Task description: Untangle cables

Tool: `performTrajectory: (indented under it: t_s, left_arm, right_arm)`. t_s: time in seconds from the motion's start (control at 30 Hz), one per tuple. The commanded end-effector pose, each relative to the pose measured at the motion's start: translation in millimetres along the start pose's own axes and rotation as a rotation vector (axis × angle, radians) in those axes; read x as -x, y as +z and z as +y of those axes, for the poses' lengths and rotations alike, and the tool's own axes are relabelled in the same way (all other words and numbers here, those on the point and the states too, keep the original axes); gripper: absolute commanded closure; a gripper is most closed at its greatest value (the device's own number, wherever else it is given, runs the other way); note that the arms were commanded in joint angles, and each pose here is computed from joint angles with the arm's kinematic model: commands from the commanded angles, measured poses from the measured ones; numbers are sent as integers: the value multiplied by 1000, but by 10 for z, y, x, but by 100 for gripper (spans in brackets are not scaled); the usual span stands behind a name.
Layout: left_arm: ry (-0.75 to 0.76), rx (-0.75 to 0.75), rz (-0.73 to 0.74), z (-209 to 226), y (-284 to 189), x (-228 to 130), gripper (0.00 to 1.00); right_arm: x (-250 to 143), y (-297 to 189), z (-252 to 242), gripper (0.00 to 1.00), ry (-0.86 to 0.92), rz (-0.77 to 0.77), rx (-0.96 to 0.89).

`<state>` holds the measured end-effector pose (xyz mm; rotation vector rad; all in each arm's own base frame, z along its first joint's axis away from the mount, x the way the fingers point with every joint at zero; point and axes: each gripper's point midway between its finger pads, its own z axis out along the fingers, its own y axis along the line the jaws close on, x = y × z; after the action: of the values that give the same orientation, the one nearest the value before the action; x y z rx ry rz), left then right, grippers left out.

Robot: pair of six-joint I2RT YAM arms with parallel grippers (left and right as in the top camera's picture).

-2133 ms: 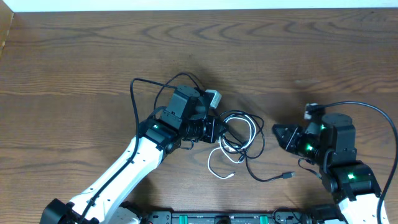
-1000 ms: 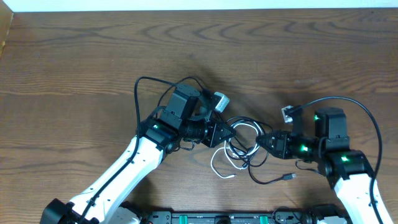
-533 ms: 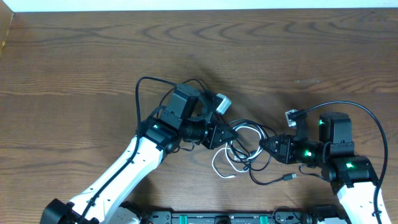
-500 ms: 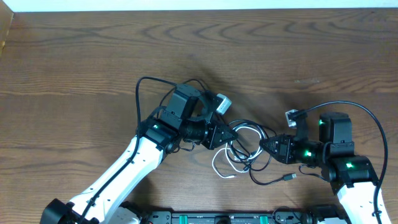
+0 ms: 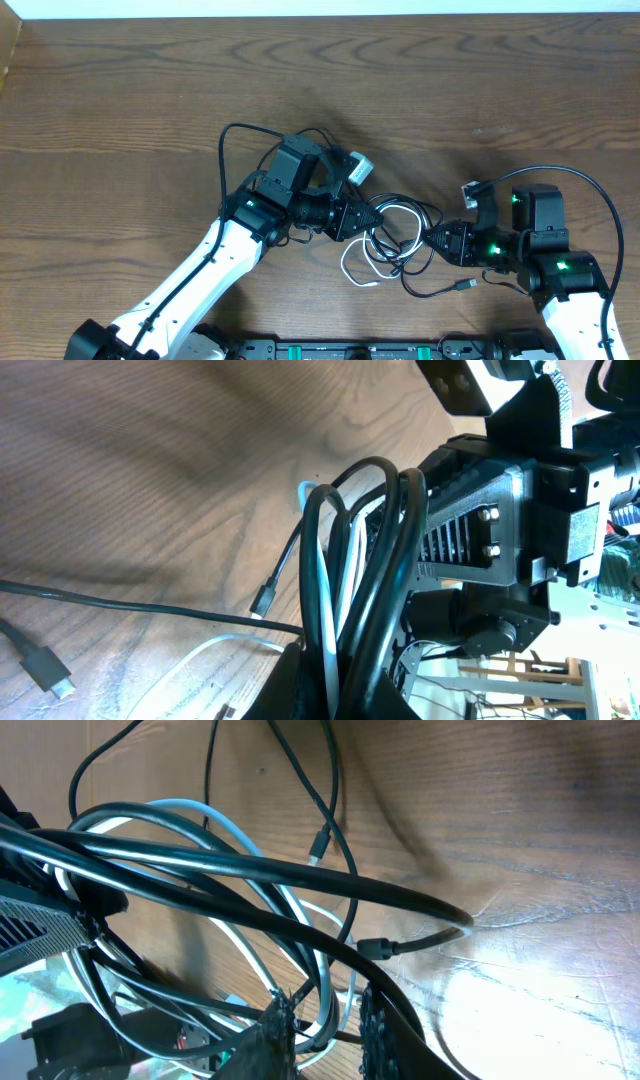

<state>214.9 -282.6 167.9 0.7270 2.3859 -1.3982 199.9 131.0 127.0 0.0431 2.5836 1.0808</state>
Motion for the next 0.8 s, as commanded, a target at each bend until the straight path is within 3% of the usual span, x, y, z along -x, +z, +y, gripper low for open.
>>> performTrajectory:
  t_s: [0.0, 0.2, 0.4, 0.77]
  left_arm:
    - [24, -34, 1, -69, -22, -2, 92]
    - [23, -40, 3, -79, -23, -5, 92]
    - [66, -164, 7, -304, -46, 16, 92]
    - [66, -156, 5, -290, -43, 21, 92]
  right_arm:
    - [48, -29, 67, 81, -31, -13, 23]
    - [66, -32, 173, 83, -49, -13, 82]
    - [60, -41, 248, 86, -58, -7, 124]
    - [59, -128, 622, 92, -128, 9, 336]
